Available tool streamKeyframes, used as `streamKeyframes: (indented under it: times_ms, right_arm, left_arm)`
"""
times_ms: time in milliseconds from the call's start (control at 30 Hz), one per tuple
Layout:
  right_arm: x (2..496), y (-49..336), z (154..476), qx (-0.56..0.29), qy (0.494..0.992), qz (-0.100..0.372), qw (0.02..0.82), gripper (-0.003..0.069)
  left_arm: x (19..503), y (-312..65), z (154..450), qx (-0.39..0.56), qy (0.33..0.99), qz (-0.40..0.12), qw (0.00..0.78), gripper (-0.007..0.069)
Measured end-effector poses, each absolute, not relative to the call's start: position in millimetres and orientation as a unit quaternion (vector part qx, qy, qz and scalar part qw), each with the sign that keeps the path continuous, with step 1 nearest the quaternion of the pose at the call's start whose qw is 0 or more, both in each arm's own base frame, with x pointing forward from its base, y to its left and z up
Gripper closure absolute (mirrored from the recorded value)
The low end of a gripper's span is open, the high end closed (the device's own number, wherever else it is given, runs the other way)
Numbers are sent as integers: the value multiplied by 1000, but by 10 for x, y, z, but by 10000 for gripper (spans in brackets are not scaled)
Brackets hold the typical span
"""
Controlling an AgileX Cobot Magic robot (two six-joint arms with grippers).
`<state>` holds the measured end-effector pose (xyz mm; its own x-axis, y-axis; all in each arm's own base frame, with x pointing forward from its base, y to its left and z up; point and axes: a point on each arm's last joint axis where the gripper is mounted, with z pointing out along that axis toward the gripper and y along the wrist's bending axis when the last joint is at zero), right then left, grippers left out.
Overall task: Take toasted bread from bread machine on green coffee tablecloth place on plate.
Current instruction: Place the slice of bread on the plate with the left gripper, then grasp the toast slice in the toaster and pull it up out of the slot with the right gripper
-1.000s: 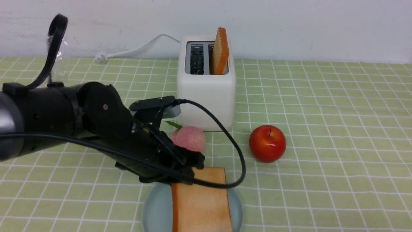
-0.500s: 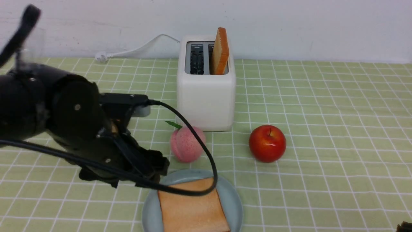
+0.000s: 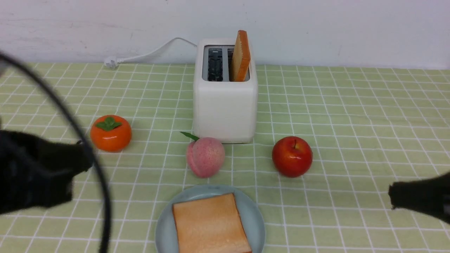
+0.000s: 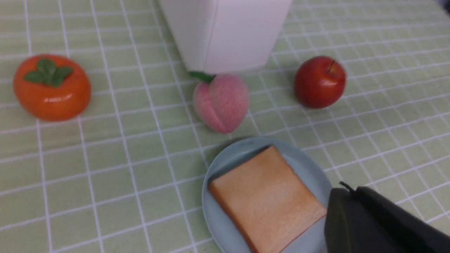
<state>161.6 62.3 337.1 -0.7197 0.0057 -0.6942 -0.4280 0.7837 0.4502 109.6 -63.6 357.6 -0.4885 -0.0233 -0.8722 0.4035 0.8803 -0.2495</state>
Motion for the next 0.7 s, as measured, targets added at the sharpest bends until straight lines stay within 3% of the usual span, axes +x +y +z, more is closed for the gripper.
streamKeyframes:
  times_ms: [100, 200, 400, 567, 600, 700]
  right_arm:
    - [1843, 703, 3415, -134, 878, 304, 345, 651]
    - [2192, 963, 3557, -160, 875, 292, 351, 651]
    - [2834, 1539, 3665, -181, 881, 224, 375, 603]
    - [3338, 1780, 3654, -133, 885, 203, 397, 476]
    - [3553, 1863, 3591, -102, 886, 206, 403, 401]
    - [3846, 1976, 3507, -78, 877, 208, 425, 275]
  left_arm:
    - [892, -530, 3446, 123, 805, -224, 535, 638]
    - [705, -421, 3090, 120, 780, -230, 570, 638]
    - [632, -359, 2776, 110, 731, -248, 627, 638]
    - [616, -342, 2816, 99, 706, -249, 656, 638]
    - [615, -340, 2824, 98, 703, -250, 659, 638]
    - [615, -340, 2826, 98, 702, -250, 660, 638]
